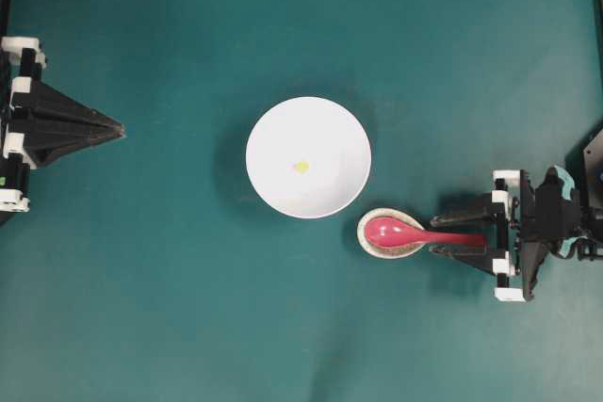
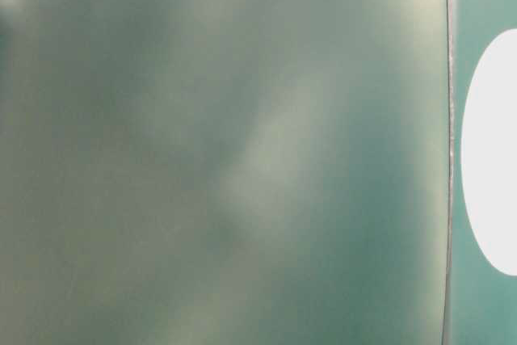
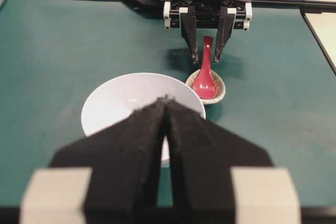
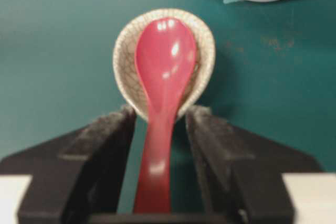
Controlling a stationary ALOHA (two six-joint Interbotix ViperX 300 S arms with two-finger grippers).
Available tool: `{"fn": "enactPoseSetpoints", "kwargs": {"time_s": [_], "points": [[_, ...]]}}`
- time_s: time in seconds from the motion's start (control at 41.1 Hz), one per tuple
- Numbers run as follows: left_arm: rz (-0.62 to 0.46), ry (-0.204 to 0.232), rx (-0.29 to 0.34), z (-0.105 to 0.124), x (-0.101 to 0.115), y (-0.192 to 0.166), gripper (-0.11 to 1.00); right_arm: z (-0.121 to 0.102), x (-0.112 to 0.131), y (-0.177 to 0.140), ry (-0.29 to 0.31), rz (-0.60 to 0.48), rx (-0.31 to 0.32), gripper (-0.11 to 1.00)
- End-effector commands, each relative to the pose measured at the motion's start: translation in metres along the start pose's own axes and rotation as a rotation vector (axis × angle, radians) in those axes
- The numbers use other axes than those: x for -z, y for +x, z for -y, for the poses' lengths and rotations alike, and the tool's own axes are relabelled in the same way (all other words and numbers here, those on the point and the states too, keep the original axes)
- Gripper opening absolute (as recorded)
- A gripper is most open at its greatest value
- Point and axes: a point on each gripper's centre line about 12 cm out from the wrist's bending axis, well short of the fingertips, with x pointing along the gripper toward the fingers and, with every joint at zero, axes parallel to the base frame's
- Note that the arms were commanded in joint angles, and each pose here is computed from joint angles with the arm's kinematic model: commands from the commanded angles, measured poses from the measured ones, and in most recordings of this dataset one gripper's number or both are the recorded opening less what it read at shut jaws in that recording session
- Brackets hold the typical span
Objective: Scoop the yellow hexagonal prism block from the bowl with a spoon using the right arm.
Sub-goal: 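Close the right gripper on the red spoon's handle end, then lift the red spoon off the rest and carry it toward the bowl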
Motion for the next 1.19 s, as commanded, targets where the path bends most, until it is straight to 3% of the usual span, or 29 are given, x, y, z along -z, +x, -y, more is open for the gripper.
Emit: {"fn": "enactPoseSetpoints", "kwargs": {"time_s": [0.0,0.682,0.998,1.169], "points": [[0.02,0.005,0.001,0.0003,-0.0091,0.0021,-0.01,-0.0026,-0.0029,0.0002,0.006,0.016,-0.007,0.51],[0.011,0.003,0.001,0.0002,-0.008,0.0022,-0.01,-0.0024,0.0022,-0.0021,-0.089,-0.021,-0.018,0.51],[0.011,0.003,0.001,0.0002,-0.008,0.0022,-0.01,-0.0035,0.0018,-0.0022,-0.089,-0.019,-0.022,0.5],[0.011,0.003,0.001,0.0002,-0.008,0.0022,-0.01,-0.0039,0.0016,-0.0018,-0.09,-0.017,-0.023,0.44]]}}
